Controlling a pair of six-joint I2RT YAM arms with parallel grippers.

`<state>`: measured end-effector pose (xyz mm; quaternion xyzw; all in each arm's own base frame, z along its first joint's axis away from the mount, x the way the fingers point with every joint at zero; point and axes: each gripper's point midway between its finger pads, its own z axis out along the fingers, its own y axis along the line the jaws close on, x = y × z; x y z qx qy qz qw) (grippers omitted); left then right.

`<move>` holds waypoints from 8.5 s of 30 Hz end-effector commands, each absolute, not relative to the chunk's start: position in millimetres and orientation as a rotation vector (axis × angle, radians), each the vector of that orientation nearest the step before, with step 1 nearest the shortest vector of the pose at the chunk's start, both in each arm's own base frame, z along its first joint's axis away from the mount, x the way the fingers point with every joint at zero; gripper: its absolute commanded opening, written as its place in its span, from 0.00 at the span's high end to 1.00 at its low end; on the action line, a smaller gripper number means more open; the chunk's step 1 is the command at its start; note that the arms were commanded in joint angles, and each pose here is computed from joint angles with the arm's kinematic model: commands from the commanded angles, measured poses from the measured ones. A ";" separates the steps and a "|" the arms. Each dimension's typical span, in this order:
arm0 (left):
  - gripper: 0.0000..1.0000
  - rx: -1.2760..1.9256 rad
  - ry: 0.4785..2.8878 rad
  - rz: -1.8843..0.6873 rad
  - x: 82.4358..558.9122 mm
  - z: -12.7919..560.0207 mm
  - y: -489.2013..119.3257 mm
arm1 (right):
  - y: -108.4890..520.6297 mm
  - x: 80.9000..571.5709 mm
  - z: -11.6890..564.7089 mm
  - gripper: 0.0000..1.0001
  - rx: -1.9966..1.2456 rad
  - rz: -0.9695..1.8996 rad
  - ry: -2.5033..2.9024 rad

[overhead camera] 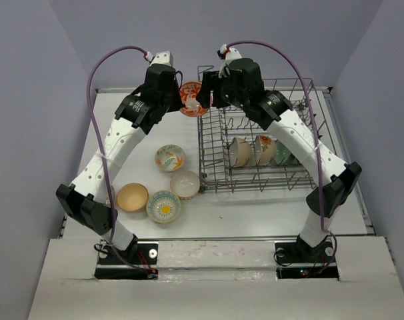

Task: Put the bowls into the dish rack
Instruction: Pass from the left arm to the right, then insert the bowl into the dish rack.

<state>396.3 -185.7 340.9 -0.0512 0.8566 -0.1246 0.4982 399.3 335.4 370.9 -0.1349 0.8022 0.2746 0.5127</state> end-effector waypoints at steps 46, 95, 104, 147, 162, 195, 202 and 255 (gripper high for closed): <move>0.42 -0.081 1.911 -0.406 392.9 389.2 -202.4 | 303.3 426.3 386.9 0.99 -0.161 0.412 1.842; 0.01 -0.241 1.934 -0.288 346.7 261.9 -85.8 | -103.2 516.0 290.3 0.99 0.198 -1.480 1.697; 0.01 -0.244 1.941 -0.281 347.6 259.2 -85.2 | -101.8 523.2 266.1 0.99 0.168 -1.483 1.735; 0.01 -0.240 1.949 -0.300 347.0 255.5 -88.1 | -78.7 509.4 264.3 0.99 0.087 -1.544 1.747; 0.01 -0.230 1.961 -0.314 349.0 252.0 -92.1 | -82.2 513.0 248.2 0.99 0.034 -1.564 1.772; 0.01 -0.226 1.975 -0.319 350.9 247.7 -94.4 | -61.7 535.2 203.1 0.80 -0.059 -1.541 1.850; 0.01 -0.229 1.976 -0.317 351.3 247.2 -94.0 | -53.9 541.6 191.5 0.78 -0.081 -1.498 1.881; 0.01 -0.280 1.992 -0.313 356.2 240.2 -81.9 | 22.8 555.7 223.1 0.21 0.018 -0.563 2.056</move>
